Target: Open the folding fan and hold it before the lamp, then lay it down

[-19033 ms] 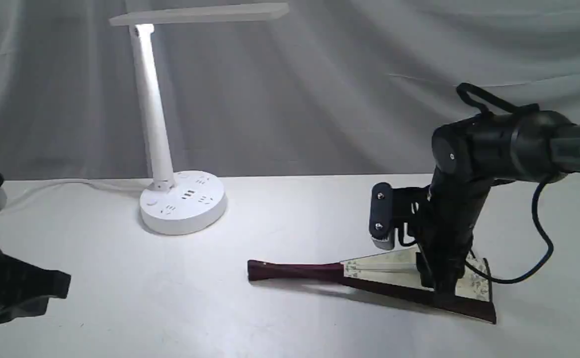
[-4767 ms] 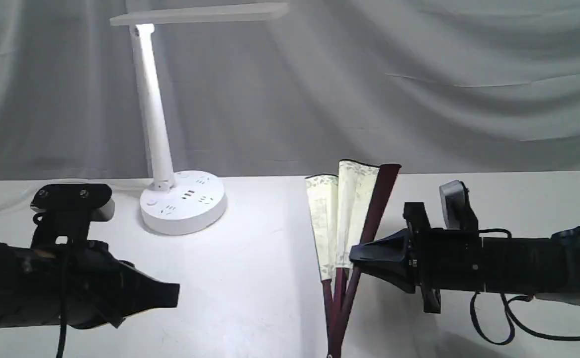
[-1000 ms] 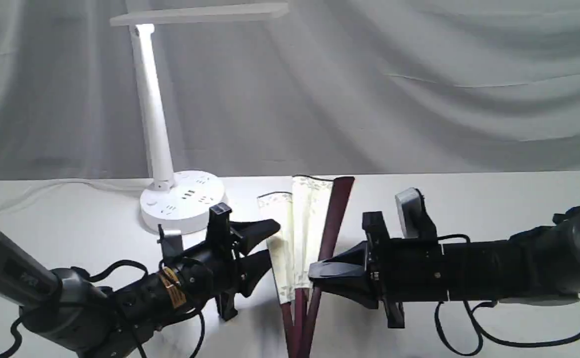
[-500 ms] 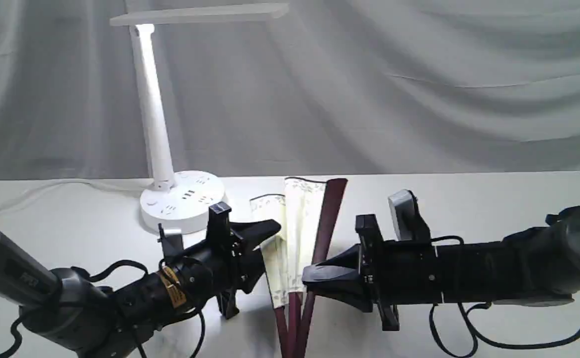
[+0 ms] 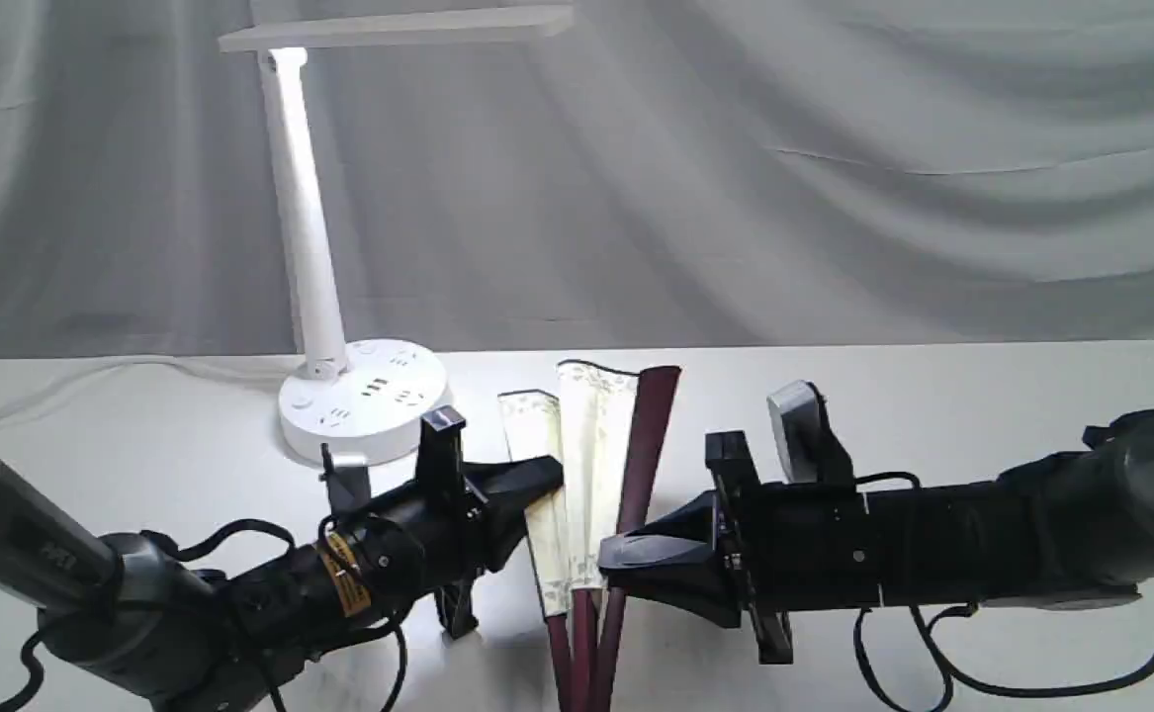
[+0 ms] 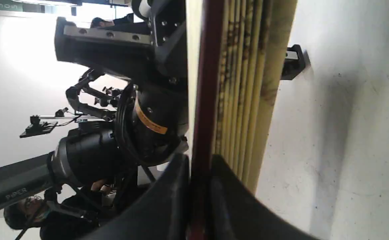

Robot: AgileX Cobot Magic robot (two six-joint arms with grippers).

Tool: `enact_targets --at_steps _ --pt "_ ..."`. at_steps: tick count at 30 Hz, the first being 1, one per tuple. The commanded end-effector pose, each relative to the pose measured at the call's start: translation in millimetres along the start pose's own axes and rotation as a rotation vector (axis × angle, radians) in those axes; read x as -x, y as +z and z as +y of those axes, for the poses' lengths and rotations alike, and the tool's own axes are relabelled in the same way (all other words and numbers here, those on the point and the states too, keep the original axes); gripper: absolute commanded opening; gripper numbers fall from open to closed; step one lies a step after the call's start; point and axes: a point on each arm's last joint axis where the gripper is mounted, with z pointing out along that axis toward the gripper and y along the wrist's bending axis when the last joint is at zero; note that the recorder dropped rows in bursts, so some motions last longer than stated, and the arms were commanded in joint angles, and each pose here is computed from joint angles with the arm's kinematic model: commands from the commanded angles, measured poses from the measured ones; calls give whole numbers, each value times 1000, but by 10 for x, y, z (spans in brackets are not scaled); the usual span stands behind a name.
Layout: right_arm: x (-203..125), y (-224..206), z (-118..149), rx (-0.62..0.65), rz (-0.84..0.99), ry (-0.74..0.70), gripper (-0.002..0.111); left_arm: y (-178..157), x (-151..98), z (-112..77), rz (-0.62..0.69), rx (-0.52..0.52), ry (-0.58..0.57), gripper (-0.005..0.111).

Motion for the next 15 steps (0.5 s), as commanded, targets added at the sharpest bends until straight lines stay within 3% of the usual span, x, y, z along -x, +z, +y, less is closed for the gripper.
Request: enact_targets --at_steps 1,3,9,15 --pt "-12 -10 54 12 7 -32 1 15 -34 -40 36 -18 -21 0" --pt "-12 -10 54 12 7 -32 7 15 -36 -49 39 -28 -35 0" --pt "14 -10 68 27 -22 -19 38 16 -26 -71 29 -35 -67 0" --pt "32 -24 69 32 -38 -23 45 16 -41 -67 46 -28 -124 0"
